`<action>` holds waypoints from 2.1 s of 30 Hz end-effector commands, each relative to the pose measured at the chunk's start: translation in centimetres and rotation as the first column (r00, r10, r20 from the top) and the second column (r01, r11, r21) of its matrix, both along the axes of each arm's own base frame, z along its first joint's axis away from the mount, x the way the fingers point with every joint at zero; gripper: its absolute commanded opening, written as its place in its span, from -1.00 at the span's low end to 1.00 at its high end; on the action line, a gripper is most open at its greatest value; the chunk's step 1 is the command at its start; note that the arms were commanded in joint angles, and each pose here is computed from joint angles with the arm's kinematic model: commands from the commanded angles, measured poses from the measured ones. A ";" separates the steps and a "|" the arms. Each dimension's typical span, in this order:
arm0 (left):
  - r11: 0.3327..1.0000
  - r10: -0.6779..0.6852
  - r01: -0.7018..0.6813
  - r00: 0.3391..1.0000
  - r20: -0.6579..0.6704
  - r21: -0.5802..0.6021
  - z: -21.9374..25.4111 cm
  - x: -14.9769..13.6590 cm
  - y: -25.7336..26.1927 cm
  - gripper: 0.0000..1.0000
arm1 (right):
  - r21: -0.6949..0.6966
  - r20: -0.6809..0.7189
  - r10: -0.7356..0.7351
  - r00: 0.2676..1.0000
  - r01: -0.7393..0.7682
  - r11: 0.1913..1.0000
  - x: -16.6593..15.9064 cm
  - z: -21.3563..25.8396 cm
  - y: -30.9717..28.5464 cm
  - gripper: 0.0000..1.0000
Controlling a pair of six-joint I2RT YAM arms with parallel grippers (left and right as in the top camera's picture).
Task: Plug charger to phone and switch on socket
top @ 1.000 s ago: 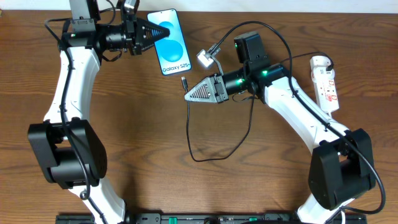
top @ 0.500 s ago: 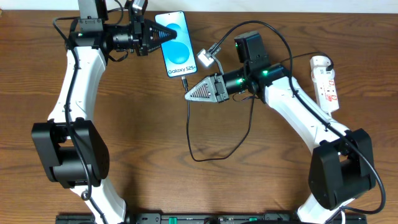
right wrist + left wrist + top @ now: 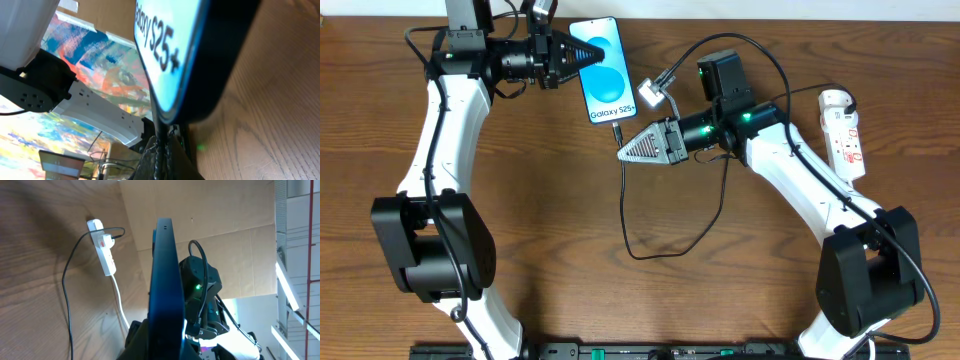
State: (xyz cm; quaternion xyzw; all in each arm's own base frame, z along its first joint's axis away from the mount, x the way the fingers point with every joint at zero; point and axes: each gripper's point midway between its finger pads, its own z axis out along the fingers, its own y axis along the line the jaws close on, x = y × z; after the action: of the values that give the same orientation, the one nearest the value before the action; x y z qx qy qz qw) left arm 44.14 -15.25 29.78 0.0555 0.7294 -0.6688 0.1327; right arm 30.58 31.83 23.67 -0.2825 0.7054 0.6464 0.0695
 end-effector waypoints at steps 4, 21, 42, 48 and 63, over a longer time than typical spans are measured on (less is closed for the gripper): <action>0.999 -0.028 0.030 0.998 0.065 -0.027 2.2 -0.9 0.3 -0.85 | 0.019 -0.013 0.035 0.999 -0.034 0.999 -0.9 0.4 0.4 -0.98; 0.999 -0.022 0.024 0.998 0.064 -0.027 2.2 -0.8 0.5 -0.86 | 0.031 0.018 0.032 0.999 -0.033 0.999 -0.6 0.6 0.5 -0.98; 0.999 -0.022 0.024 0.998 0.064 -0.028 2.2 -0.8 0.5 -0.85 | -0.006 0.007 -0.024 1.000 0.024 1.000 0.6 0.3 0.5 -0.98; 0.999 -0.022 0.024 0.998 0.064 -0.028 2.2 -0.8 0.5 -0.86 | -0.007 0.004 -0.039 0.999 0.039 0.999 1.1 0.3 0.0 -0.98; 0.999 -0.023 0.025 0.998 0.064 -0.027 2.2 -0.8 0.5 -0.85 | 0.014 0.013 -0.051 0.999 0.051 0.999 1.7 1.1 0.3 -0.98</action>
State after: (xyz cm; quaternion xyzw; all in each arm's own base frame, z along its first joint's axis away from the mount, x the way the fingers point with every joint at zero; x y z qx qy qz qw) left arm 44.52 -14.52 29.83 0.0541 0.7301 -0.6656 0.1449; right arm 32.01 32.35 24.58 -0.2751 0.7052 0.6470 0.0919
